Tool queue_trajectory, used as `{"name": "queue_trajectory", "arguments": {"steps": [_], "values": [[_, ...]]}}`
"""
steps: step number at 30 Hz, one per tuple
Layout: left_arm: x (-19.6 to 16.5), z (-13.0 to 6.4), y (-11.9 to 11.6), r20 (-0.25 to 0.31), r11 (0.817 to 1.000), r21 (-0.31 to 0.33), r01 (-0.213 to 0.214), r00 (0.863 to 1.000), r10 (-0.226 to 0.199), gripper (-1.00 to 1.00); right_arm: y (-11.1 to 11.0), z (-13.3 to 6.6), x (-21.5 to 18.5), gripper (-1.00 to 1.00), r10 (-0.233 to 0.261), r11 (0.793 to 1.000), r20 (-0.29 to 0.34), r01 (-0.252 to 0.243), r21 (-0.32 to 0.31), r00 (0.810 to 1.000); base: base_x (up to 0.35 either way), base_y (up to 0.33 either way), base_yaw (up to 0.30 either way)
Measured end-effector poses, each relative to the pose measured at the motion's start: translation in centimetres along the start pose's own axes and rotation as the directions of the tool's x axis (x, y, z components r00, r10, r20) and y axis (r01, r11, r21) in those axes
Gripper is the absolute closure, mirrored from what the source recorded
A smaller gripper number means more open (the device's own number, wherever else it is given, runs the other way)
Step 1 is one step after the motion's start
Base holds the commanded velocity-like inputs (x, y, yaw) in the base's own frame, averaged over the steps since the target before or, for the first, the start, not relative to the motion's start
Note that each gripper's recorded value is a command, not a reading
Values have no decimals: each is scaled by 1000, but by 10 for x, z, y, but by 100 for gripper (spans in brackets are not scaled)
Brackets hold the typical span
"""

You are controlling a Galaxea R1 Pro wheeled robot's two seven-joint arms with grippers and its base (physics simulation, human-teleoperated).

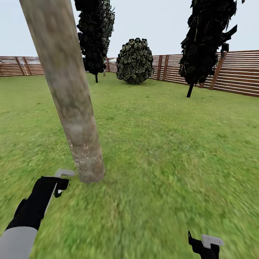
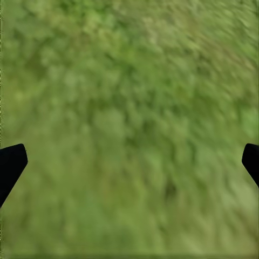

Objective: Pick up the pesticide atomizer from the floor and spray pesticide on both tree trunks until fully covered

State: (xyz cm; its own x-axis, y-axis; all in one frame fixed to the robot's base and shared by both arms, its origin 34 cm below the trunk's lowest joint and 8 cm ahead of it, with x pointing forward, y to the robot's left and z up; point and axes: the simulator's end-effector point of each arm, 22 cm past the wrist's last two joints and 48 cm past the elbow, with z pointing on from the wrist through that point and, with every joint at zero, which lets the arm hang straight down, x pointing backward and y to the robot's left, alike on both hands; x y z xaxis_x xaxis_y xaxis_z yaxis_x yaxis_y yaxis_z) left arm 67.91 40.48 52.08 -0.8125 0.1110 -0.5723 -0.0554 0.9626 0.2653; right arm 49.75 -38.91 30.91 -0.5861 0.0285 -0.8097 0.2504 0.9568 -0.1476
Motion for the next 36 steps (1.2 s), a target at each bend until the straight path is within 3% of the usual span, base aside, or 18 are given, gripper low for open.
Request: {"name": "queue_trajectory", "arguments": {"steps": [7, 18, 24, 29, 32, 34, 36], "values": [[15, 3, 0, -20, 1000, 4, 7, 1000, -6, 100, 1, 0, 0, -100, 1, 1000, 0, -1, -1, 1000, 11, -11, 191], [17, 3, -16, -24, 1000, 19, 11, 1000, -11, 100, 0, 0, 0, -100, 1, 1000, 0, -1, 0, 1000, 130, -229, 6], [49, 8, -20, -69, 1000, 23, 6, 998, -4, 100, 0, 0, 0, -100, 0, 1000, 0, 0, 0, 1000, 78, -259, 0], [44, 8, -20, -43, 1000, 25, 2, 999, -1, 100, 0, 0, 0, -100, 0, 1000, 0, 0, 0, 1000, 3, -275, 72], [46, 9, -13, -46, 1000, 16, 23, 999, -22, 100, 1, 0, 0, -100, 1, 1000, 0, -1, 0, 1000, 0, -276, 256], [75, 17, -15, -103, 999, 23, 32, 994, -30, 100, 0, 0, 0, -100, 0, 1000, 0, 0, 0, 1000, 0, -276, 276], [84, 19, -18, -121, 999, 29, 33, 992, -29, 100, 0, 0, 0, -100, 0, 1000, 0, 0, 0, 1000, 0, -276, 277]]}}
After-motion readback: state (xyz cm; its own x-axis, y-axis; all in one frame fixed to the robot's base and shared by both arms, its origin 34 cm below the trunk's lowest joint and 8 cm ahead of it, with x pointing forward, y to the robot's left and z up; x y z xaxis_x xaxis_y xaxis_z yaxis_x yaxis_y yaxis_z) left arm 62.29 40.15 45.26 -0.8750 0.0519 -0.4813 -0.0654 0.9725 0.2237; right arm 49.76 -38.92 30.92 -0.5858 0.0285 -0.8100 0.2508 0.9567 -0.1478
